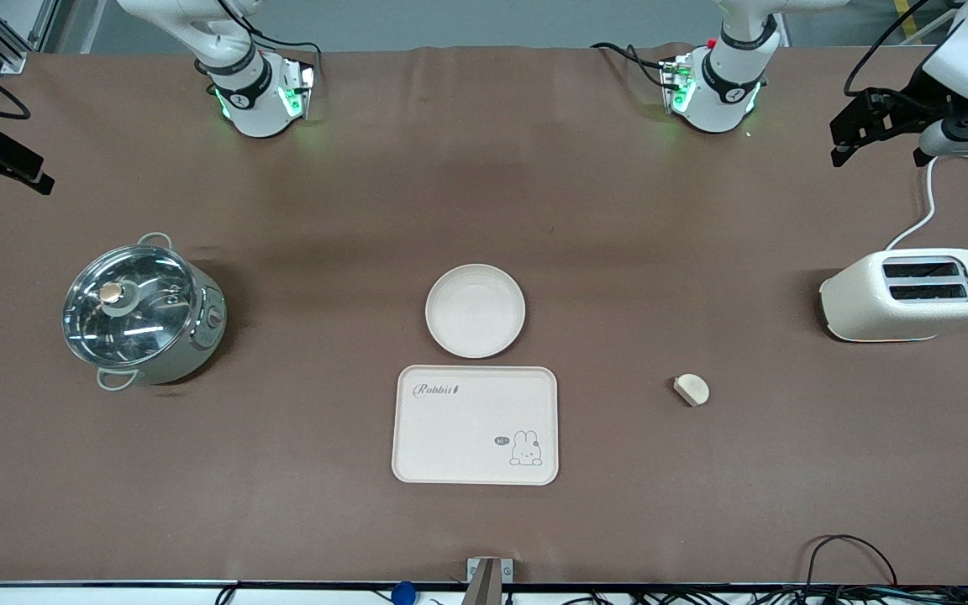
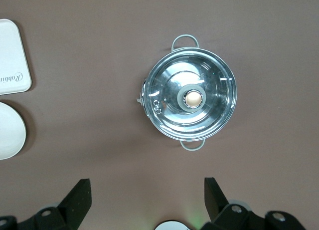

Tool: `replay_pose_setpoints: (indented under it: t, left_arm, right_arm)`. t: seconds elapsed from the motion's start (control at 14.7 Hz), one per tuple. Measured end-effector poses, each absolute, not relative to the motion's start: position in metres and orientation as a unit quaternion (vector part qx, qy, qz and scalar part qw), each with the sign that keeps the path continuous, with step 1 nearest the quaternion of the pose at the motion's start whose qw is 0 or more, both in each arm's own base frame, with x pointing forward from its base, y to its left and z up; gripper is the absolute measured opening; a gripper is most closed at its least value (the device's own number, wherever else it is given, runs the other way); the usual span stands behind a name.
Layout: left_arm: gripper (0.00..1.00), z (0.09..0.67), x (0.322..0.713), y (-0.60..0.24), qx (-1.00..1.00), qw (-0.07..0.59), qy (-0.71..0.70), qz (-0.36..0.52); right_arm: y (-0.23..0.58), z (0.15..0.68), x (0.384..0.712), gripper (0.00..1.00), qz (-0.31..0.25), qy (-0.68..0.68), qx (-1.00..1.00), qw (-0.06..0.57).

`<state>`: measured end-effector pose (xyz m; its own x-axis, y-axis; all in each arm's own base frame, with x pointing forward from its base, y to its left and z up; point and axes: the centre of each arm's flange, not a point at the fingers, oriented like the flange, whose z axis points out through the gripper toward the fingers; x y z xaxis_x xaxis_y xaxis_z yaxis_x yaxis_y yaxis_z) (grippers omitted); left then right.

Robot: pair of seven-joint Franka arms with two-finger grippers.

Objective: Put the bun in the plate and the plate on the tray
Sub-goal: 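Reach the right gripper to the plate while the left gripper reaches the bun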

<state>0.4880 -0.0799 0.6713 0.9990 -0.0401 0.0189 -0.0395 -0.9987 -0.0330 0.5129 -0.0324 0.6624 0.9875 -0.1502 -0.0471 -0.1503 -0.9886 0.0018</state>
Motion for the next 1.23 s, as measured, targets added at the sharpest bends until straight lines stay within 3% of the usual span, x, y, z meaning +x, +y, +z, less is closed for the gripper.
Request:
replay_pose_setpoints:
  t: [0.41, 0.61, 0.95, 1.23]
  left_arm:
    - [1.0, 0.676, 0.494, -0.071, -1.0, 0.014, 0.012, -0.017]
    - [1.0, 0.652, 0.516, -0.072, -1.0, 0.013, 0.007, -0.004]
    - [1.0, 0.556, 0.579, -0.089, -0.992, 0.013, -0.122, 0.026]
    - [1.0, 0.45, 0.617, -0.121, -0.976, 0.018, -0.211, 0.046]
  right_arm:
    - [-0.028, 0.662, 0.514, 1.0, 0.022, 0.072, -0.997, 0.004]
    - [0.018, 0.645, 0.523, 1.0, 0.03, 0.059, -0.998, 0.024]
    - [0.189, 0.512, 0.57, 1.0, 0.038, 0.032, -0.999, 0.014]
    - [0.284, 0.408, 0.582, 1.0, 0.035, 0.028, -0.999, 0.007]
